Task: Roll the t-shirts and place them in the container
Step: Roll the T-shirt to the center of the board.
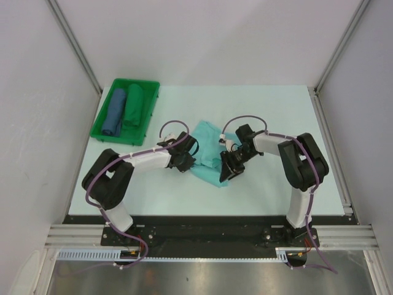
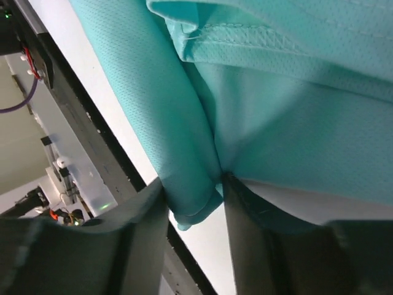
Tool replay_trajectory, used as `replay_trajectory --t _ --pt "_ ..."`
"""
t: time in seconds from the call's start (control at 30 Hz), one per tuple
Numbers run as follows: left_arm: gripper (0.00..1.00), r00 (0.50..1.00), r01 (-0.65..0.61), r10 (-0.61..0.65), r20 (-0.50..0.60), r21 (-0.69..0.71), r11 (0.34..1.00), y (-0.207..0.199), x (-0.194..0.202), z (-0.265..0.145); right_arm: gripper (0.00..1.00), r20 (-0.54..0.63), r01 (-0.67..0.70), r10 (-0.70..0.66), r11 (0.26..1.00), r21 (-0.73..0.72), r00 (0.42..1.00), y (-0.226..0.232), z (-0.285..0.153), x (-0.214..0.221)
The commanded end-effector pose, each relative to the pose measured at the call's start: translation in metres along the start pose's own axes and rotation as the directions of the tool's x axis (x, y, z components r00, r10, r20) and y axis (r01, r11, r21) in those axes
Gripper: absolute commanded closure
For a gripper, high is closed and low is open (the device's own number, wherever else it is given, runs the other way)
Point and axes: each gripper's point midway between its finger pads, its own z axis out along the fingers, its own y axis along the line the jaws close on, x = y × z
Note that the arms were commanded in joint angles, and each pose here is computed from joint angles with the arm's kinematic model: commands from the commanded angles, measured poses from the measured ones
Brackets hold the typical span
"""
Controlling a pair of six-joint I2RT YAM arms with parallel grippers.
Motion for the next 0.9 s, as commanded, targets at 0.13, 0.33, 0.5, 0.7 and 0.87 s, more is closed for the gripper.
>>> replay_trajectory --t 0.13,0.33,0.5,0.7,0.87 --pt "1.00 0.999 0.003 -0.010 -0.041 -0.167 0.986 0.032 0.015 0.023 0.37 0.167 0.248 -0.321 0.903 0.350 0.932 0.010 -0.054 -0.042" --pt "1.00 0.998 -0.019 0.008 -0.058 -0.178 0.984 0.032 0.017 0.026 0.32 0.116 0.447 -0.705 0.559 0.698 0.700 0.043 -0.065 -0.048" --pt "1.00 0.998 -0.033 0.022 -0.067 -0.172 0.985 0.028 0.018 0.026 0.34 -0.069 0.508 -0.824 0.278 0.815 0.562 0.053 -0.050 -0.039" --pt "1.00 0.996 -0.045 0.031 -0.079 -0.184 0.982 0.032 0.019 0.029 0.33 -0.258 0.579 -0.886 0.014 0.815 0.385 0.068 -0.003 -0.027" --pt "1.00 0.996 -0.048 0.034 -0.081 -0.185 0.982 0.035 0.020 0.029 0.31 -0.339 0.585 -0.881 -0.091 0.806 0.331 0.064 0.025 -0.029"
